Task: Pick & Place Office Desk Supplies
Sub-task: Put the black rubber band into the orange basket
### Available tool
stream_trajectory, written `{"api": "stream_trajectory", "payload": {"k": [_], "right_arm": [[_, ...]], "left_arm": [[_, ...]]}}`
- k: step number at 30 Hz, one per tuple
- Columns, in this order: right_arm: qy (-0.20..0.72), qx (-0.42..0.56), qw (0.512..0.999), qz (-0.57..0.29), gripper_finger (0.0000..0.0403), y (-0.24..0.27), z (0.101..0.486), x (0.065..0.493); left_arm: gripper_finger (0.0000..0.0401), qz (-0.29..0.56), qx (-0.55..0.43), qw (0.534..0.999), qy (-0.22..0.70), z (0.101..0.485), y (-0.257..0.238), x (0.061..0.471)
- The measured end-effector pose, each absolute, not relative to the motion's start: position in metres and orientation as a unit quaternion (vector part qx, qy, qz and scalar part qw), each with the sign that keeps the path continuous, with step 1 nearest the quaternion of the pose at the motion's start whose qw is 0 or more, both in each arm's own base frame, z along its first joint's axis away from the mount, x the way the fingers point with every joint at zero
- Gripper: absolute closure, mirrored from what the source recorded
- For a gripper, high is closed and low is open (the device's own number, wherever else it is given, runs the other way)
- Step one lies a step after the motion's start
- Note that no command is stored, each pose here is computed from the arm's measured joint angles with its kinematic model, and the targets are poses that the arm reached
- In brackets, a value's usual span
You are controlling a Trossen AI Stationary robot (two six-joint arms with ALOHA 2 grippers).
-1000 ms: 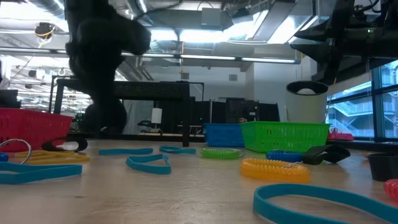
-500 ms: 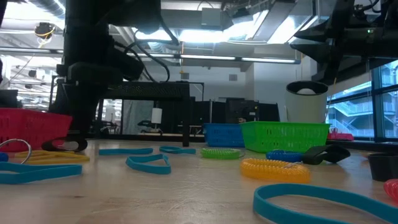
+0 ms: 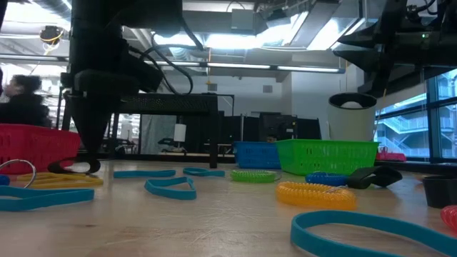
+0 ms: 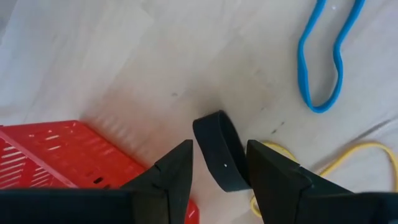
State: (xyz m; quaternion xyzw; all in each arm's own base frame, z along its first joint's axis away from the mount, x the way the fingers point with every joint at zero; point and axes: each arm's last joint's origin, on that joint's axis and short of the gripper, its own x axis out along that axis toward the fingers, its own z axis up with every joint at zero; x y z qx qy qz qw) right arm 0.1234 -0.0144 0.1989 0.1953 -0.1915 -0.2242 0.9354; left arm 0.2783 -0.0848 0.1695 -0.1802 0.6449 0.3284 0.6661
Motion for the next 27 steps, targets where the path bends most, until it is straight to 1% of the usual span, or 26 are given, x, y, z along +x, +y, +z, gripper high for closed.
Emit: {"api": "stream_trajectory", "payload": {"k": [7,12,18,21,24,27], "right_arm": [[-0.191,0.194,0.936,-0.224,0.0237,-0.014,0.199,0.123],[-0.191,0.194,0.936,-0.224,0.0237,-0.014,0.199,0.123],[-0.191,0.194,0.936,-0.224,0.0237,-0.014,0.199,0.123],[-0.191,0.194,0.936,-0.224,0.0237,-0.014,0.199,0.123],[-0.191,0.194,0.936,-0.224,0.0237,-0.014,0.199,0.123],[-0.191,0.195,0.936,-0.224,0.0237,-0.014,0.199,0.123]], "left_arm": [[0.0256,0.332,-0.169,0.662,0.650,0.163,-0.087,0.279],[0.0256,0.329,-0.146,0.645,0.674,0.148,-0.088,0.281],[0.0256,0.332,-0.153,0.619,0.695,0.137,-0.085,0.284],[0.0257,0.335,-0.155,0.616,0.696,0.136,-0.082,0.285],[0.0268,0.334,-0.159,0.617,0.695,0.137,-0.082,0.285],[0.0296,0.332,-0.159,0.618,0.695,0.137,-0.082,0.285]]}}
